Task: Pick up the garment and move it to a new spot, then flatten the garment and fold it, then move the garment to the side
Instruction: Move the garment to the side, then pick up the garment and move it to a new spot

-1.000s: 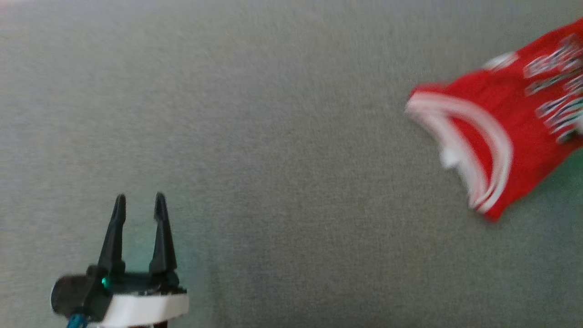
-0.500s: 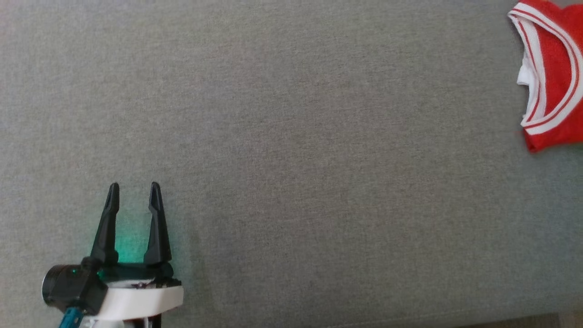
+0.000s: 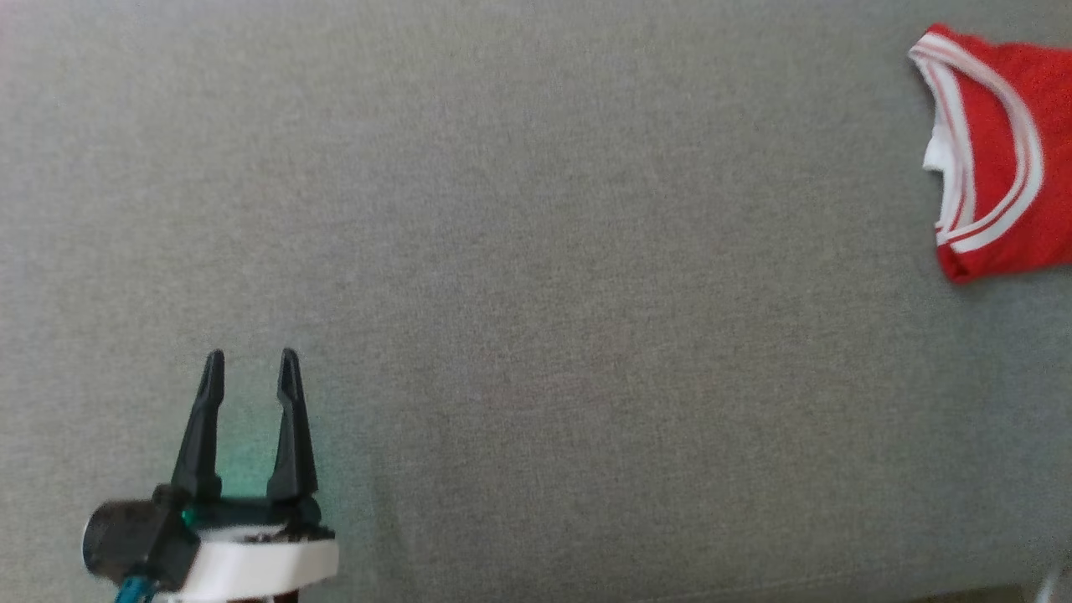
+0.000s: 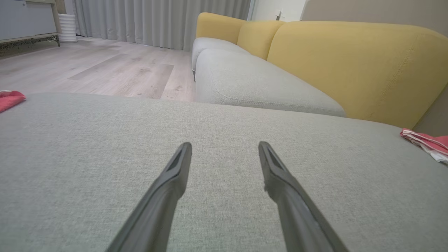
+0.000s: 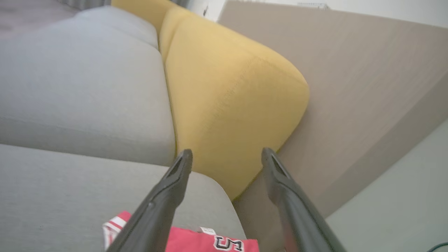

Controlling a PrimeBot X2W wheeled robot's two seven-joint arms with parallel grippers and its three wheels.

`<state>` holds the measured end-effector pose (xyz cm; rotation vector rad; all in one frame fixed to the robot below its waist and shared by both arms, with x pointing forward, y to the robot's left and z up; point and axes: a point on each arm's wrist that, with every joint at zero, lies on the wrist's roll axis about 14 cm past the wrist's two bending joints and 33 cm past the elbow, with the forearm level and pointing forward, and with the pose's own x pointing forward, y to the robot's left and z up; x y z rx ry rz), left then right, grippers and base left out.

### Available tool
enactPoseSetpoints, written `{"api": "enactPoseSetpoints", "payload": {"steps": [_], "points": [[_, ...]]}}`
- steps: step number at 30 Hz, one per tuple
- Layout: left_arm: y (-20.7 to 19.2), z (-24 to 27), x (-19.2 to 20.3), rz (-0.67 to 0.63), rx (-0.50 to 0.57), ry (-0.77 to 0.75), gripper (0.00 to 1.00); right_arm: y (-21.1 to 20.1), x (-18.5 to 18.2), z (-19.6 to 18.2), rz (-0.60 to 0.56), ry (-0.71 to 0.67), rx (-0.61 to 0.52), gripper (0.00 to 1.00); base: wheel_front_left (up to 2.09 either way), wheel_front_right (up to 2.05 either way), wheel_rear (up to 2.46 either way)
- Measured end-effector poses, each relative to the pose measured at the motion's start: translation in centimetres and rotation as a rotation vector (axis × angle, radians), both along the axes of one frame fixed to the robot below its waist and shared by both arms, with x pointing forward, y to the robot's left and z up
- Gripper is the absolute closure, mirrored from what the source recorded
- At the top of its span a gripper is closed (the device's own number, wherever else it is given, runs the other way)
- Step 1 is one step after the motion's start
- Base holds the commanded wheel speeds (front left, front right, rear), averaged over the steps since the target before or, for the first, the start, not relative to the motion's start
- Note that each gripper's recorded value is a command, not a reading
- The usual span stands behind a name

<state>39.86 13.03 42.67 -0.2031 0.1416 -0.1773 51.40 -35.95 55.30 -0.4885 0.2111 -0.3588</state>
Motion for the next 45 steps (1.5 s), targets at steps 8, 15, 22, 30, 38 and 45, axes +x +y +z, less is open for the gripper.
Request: {"api": "enactPoseSetpoints", "payload": {"steps": [8, 15, 22, 30, 38, 45], "points": [[1.0, 2.3, -2.5, 0.053, -0.038, -0.035, 0.00, 10.1, -4.4, 0.4, 0.273, -0.177, 0.105, 0.00, 0.00, 0.00, 0.00], [3.1, 4.4, -5.7, 0.137, -0.041, -0.082, 0.00, 15.6, -11.9, -3.1, 0.401, -0.206, 0.288, 0.00, 0.00, 0.00, 0.00], [6.2, 4.7, -9.2, 0.236, -0.027, -0.093, 0.00, 17.6, -18.0, -8.4, 0.424, -0.121, 0.407, 0.00, 0.00, 0.00, 0.00], [7.1, 4.3, -10.6, 0.256, -0.011, -0.086, 0.00, 18.9, -19.0, -9.8, 0.442, -0.091, 0.483, 0.00, 0.00, 0.00, 0.00], [6.9, 3.7, -10.7, 0.245, 0.001, -0.067, 0.00, 19.5, -18.8, -9.5, 0.457, -0.098, 0.493, 0.00, 0.00, 0.00, 0.00], [7.8, 3.6, -11.8, 0.281, -0.003, -0.067, 0.00, 21.7, -17.9, -8.8, 0.526, -0.108, 0.520, 0.00, 0.00, 0.00, 0.00]]}}
